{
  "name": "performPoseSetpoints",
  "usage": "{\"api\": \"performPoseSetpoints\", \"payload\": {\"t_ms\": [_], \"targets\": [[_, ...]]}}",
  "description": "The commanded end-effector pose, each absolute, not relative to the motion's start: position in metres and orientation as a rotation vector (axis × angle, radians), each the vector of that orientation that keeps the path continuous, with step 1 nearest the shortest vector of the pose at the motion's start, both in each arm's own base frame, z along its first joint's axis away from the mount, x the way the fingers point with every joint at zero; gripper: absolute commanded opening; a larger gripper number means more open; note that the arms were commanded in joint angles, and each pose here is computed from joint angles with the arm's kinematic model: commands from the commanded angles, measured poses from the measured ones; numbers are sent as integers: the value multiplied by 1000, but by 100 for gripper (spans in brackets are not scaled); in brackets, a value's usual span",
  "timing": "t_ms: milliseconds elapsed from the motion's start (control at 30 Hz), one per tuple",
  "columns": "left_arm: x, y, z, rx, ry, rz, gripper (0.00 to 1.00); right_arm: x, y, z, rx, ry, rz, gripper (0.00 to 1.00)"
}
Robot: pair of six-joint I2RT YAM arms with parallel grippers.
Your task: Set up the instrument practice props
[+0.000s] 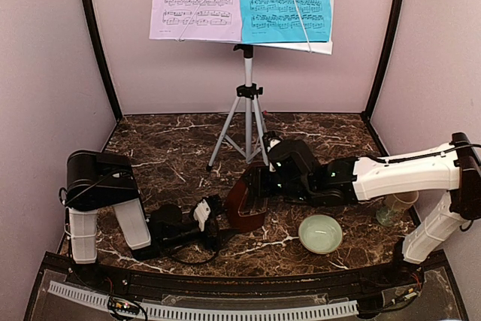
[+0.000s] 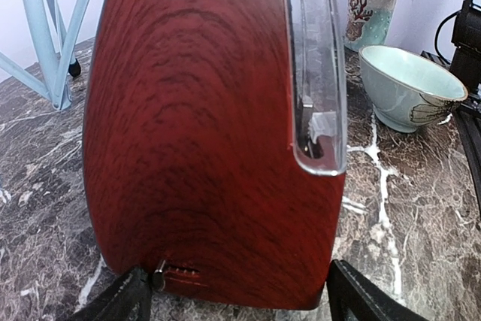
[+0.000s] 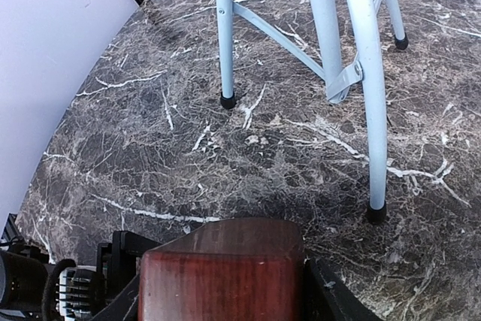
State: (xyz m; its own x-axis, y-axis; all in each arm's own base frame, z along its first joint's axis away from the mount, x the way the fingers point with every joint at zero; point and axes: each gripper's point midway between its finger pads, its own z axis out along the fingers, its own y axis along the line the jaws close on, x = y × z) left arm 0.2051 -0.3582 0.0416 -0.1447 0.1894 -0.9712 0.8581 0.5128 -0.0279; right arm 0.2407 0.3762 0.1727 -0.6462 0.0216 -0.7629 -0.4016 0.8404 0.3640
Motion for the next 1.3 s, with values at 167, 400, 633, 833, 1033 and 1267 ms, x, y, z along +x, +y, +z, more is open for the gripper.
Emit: {"api": "performPoseSetpoints", "payload": {"t_ms": [167, 400, 633, 833, 1033, 1267], "targets": [[209, -360, 51, 871, 1608, -749, 82, 240, 398, 208, -198, 2090, 788, 0], [209, -351, 53, 828, 1610, -747, 91, 239, 397, 209, -212, 2085, 773, 0], [205, -362, 52, 879, 1598, -772, 86, 238, 399, 209, -212, 2084, 767, 0], [205, -364, 50, 892, 1603, -776, 81, 238, 399, 209, -208, 2084, 760, 0], [205, -362, 49, 885, 1610, -772, 79, 237, 401, 208, -208, 2085, 758, 0], [206, -360, 50, 877, 1610, -768, 75, 236, 403, 209, -211, 2083, 759, 0]]}}
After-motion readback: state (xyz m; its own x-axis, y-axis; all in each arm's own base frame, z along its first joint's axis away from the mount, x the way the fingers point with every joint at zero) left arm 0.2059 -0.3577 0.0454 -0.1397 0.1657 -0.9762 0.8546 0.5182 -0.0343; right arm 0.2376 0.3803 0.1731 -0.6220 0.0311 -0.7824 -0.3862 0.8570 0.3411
